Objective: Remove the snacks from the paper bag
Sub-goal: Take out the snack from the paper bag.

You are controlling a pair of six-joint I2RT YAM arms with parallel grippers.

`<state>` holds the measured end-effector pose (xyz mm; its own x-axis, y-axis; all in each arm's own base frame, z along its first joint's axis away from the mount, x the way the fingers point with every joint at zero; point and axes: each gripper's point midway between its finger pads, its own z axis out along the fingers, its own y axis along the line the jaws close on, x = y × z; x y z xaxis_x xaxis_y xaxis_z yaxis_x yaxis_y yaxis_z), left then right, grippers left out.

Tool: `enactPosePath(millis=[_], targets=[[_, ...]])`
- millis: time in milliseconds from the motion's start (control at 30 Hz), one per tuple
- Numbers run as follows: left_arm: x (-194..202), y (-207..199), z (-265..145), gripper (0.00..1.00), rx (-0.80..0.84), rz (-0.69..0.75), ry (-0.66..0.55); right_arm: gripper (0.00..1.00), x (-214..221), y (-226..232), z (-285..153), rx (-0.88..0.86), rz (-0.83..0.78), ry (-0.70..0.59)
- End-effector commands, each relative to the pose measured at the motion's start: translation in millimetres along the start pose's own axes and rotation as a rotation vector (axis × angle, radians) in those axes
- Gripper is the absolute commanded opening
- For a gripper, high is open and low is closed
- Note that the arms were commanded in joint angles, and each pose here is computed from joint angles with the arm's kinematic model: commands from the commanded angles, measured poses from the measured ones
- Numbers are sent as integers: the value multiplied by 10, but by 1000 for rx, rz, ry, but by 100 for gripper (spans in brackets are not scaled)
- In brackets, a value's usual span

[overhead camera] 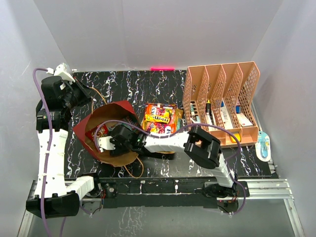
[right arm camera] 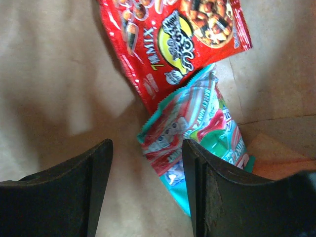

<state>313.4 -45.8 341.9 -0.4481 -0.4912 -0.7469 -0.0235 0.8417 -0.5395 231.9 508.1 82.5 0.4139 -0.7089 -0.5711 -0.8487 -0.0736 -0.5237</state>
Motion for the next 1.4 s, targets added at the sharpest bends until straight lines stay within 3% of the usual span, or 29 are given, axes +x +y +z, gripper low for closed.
enactPosePath(millis=[0,233,700,900,1133,1367], targets=[[-91,-148,-97,0,45,16,-28,61,-61,-364,77,106,0,-10],[-88,-154,-94,0,47,16,-28,61,158,-488,226,172,-8,28],[-84,-178,-97,0,58,13,-26,61,85,-629,413,172,23,-72],[-43,-125,-98,0,39,12,-24,50,47,-814,377,159,40,-102],[-61,-116,-113,0,29,19,-30,18,-6,-854,366,133,43,-95],[-49,-96,-106,0,24,20,-30,7,-287,-1060,65,161,48,-156]])
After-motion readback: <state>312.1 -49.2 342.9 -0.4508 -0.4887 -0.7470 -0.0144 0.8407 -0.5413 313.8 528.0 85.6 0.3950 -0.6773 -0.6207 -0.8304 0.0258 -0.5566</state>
